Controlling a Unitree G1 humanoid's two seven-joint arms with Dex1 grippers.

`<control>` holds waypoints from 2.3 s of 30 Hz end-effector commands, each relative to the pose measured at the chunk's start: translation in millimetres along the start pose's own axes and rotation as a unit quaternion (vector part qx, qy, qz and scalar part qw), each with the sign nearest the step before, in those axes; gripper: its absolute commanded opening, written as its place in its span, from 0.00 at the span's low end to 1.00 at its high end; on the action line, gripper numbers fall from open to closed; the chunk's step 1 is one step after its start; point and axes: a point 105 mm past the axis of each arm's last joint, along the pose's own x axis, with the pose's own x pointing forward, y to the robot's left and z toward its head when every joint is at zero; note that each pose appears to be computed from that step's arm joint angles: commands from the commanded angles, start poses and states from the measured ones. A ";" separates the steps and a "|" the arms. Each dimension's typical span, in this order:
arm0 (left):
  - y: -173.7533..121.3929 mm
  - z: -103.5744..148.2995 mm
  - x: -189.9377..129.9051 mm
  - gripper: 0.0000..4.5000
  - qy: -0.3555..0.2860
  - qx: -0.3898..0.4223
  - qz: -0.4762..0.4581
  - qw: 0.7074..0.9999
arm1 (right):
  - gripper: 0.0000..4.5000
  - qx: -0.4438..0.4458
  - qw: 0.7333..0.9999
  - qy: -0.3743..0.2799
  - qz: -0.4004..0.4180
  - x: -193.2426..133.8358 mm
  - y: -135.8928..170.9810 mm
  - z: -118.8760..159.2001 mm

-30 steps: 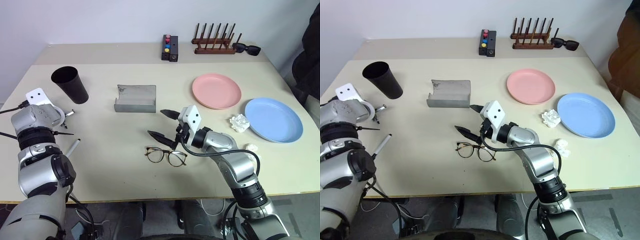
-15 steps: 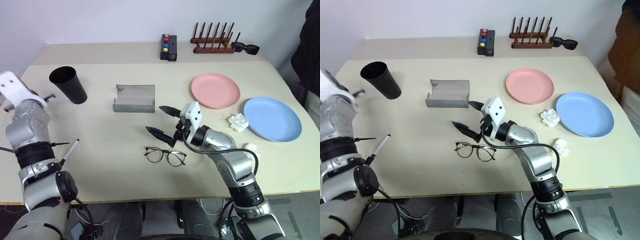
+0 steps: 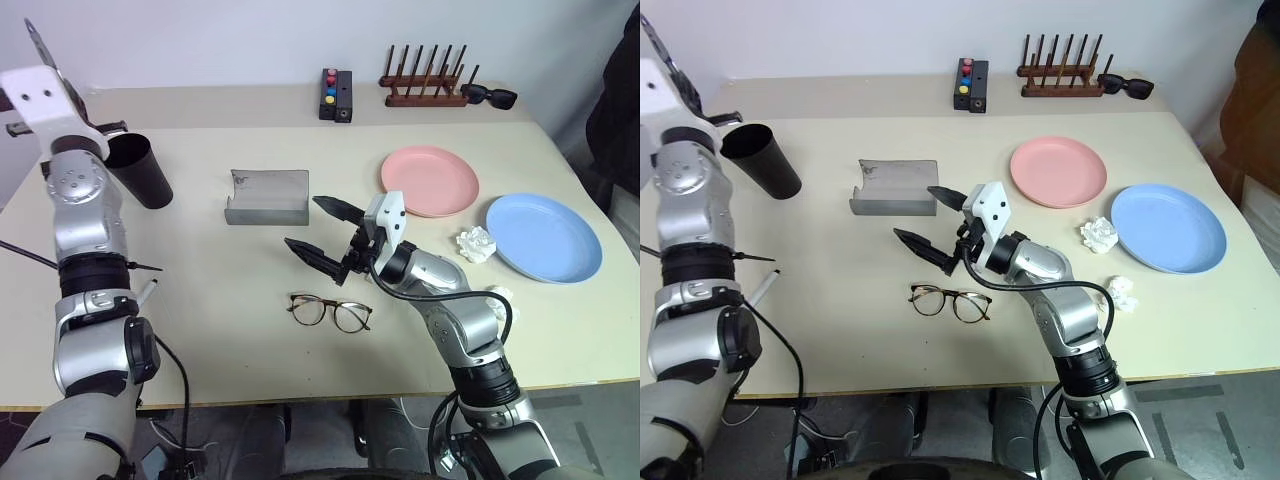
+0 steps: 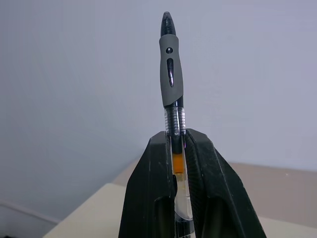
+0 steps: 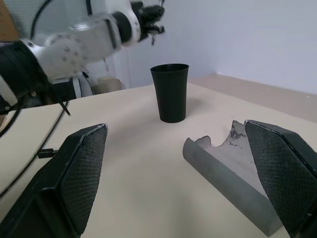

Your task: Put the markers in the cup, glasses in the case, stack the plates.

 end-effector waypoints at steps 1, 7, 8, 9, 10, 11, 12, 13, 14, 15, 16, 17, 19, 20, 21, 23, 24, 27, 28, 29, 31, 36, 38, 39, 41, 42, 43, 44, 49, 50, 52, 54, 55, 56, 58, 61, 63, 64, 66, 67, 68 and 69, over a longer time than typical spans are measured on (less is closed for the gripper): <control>1.2 7.7 4.7 0.02 -0.022 0.008 0.014 1.000 | 1.00 -0.015 1.000 -0.024 0.000 2.2 0.8 12.0; -8.2 -6.8 -0.2 0.02 -0.014 0.015 -0.002 1.000 | 1.00 -0.015 1.000 -0.025 -0.004 1.8 0.3 12.3; -9.6 -9.0 -1.2 0.02 -0.013 0.013 -0.003 1.000 | 1.00 -0.015 1.000 -0.025 -0.004 1.9 0.2 12.3; -10.2 -10.3 -1.7 0.02 -0.012 0.011 -0.004 1.000 | 1.00 -0.015 1.000 -0.025 -0.004 1.9 0.2 12.3; -11.2 -12.8 -2.9 0.02 -0.011 0.010 -0.003 1.000 | 1.00 -0.016 1.000 -0.025 -0.003 1.8 0.3 12.4; -11.9 -15.1 -3.9 0.02 -0.009 0.010 -0.003 1.000 | 1.00 -0.016 1.000 -0.025 -0.003 1.7 0.5 12.5; -12.4 -17.1 -4.8 0.02 -0.008 0.009 -0.003 1.000 | 1.00 -0.016 1.000 -0.025 -0.002 1.6 0.8 12.7; -12.7 -19.0 -5.6 0.02 -0.006 0.009 -0.003 1.000 | 1.00 -0.016 1.000 -0.026 -0.001 1.7 1.0 13.0; -12.8 -20.5 -6.1 0.02 -0.004 0.010 -0.002 1.000 | 1.00 -0.016 1.000 -0.027 -0.001 1.8 1.2 13.3; -13.0 -21.9 -6.8 0.02 -0.003 0.012 -0.003 1.000 | 1.00 -0.015 0.999 -0.028 0.000 1.8 1.5 13.5; -13.3 -22.9 -7.3 0.02 -0.002 0.014 -0.003 1.000 | 1.00 -0.015 0.999 -0.028 0.000 1.8 1.8 13.6; -13.7 -23.5 -7.7 0.02 -0.002 0.015 -0.003 1.000 | 1.00 -0.015 0.999 -0.029 0.001 1.7 2.1 13.8; -14.4 -24.2 -8.3 0.02 -0.002 0.015 -0.004 1.000 | 1.00 -0.014 0.999 -0.029 0.002 1.6 2.4 14.1; -15.1 -25.1 -8.8 0.02 -0.001 0.016 -0.005 1.000 | 1.00 -0.014 0.999 -0.029 0.002 1.6 2.5 14.1; -15.6 -25.8 -9.3 0.02 -0.001 0.016 -0.005 1.000 | 1.00 -0.013 0.999 -0.029 0.002 1.5 2.6 14.1; -16.1 -27.1 -10.2 0.02 0.001 0.016 -0.006 1.000 | 1.00 -0.012 0.999 -0.030 0.003 1.3 3.1 14.0; -16.1 -27.4 -10.4 0.02 0.001 0.016 -0.006 1.000 | 1.00 -0.012 0.999 -0.030 0.003 1.3 3.2 14.0; -16.7 -28.8 -11.1 0.02 0.005 0.011 -0.008 1.000 | 1.00 -0.011 1.000 -0.030 0.004 1.1 3.7 13.6; -16.5 -29.2 -11.4 0.10 0.005 0.012 -0.007 1.000 | 1.00 -0.010 1.000 -0.029 0.004 1.0 3.9 13.4; -16.4 -29.2 -11.6 0.20 0.005 0.012 -0.006 1.000 | 1.00 -0.010 1.000 -0.029 0.004 0.8 4.1 13.3; -16.9 -29.5 -12.0 0.37 0.005 0.013 -0.005 1.000 | 1.00 -0.009 1.000 -0.029 0.004 0.9 4.2 13.0; -16.8 -30.2 -13.1 0.47 0.006 0.012 -0.004 1.000 | 1.00 -0.008 1.000 -0.029 0.005 0.9 4.7 12.7; -16.6 -30.5 -13.5 0.47 0.007 0.009 -0.002 1.000 | 1.00 -0.007 1.000 -0.029 0.005 0.7 4.9 12.7; -16.5 -30.4 -13.5 0.47 0.007 0.007 -0.001 1.000 | 1.00 -0.007 1.000 -0.029 0.005 0.7 4.9 12.6; -16.5 -29.0 -13.1 0.47 0.005 0.004 0.000 1.000 | 1.00 -0.007 1.000 -0.028 0.005 0.9 4.8 12.5; -16.4 -27.3 -12.9 0.47 0.002 0.001 0.000 1.000 | 1.00 -0.007 1.000 -0.028 0.005 0.7 4.9 12.6; -15.4 -22.7 -12.0 0.47 -0.004 -0.008 0.002 1.000 | 1.00 -0.007 1.000 -0.028 0.006 0.6 4.8 12.6; -14.0 -18.1 -11.2 0.47 -0.011 -0.015 0.002 1.000 | 1.00 -0.007 1.000 -0.028 0.006 0.4 4.9 12.6; -13.7 8.2 -18.7 0.47 -0.026 -0.081 -0.110 0.990 | 1.00 -0.010 1.000 -0.025 0.001 -1.4 4.3 12.5; -14.4 11.3 -25.3 0.47 -0.014 -0.095 -0.155 0.983 | 1.00 -0.011 1.000 -0.024 -0.001 -2.0 3.7 12.4; -9.4 9.1 -40.2 0.47 0.031 -0.095 -0.220 0.970 | 1.00 -0.014 1.000 -0.022 -0.004 -3.3 2.7 12.0; 3.3 -5.5 -60.8 0.59 0.111 -0.072 -0.266 0.955 | 1.00 -0.016 1.000 -0.020 -0.007 -4.8 1.4 11.7; 11.8 -13.3 -72.3 0.67 0.151 -0.051 -0.281 0.946 | 1.00 -0.017 1.000 -0.019 -0.008 -5.3 0.4 11.4; 20.1 -20.1 -82.0 0.78 0.188 -0.038 -0.285 0.939 | 1.00 -0.017 1.000 -0.018 -0.008 -5.6 -0.3 11.2; 37.1 -33.8 -102.0 0.99 0.264 -0.009 -0.285 0.921 | 1.00 -0.018 1.000 -0.017 -0.008 -5.3 -1.4 10.8; 50.7 -48.1 -125.8 0.99 0.343 0.013 -0.286 0.895 | 1.00 -0.017 1.000 -0.016 -0.004 -3.9 -1.5 9.9; 48.4 -54.0 -151.6 0.99 0.380 0.010 -0.319 0.868 | 1.00 -0.014 1.000 -0.016 0.003 -1.0 0.8 8.4; 46.7 -55.4 -161.1 0.99 0.391 0.009 -0.332 0.858 | 1.00 -0.014 1.000 -0.016 0.006 0.0 1.6 8.0; 47.8 -62.8 -179.8 0.99 0.423 0.029 -0.348 0.836 | 1.00 -0.013 1.000 -0.017 0.009 1.2 2.4 7.5; 49.5 -66.3 -187.1 0.99 0.436 0.040 -0.353 0.827 | 1.00 -0.013 1.000 -0.017 0.009 1.5 2.5 7.4; 52.2 -70.7 -195.3 0.99 0.453 0.049 -0.355 0.816 | 1.00 -0.013 1.000 -0.017 0.010 1.7 2.6 7.3; 57.2 -76.4 -203.4 0.99 0.472 0.060 -0.352 0.806 | 1.00 -0.013 1.000 -0.017 0.010 1.8 2.7 7.2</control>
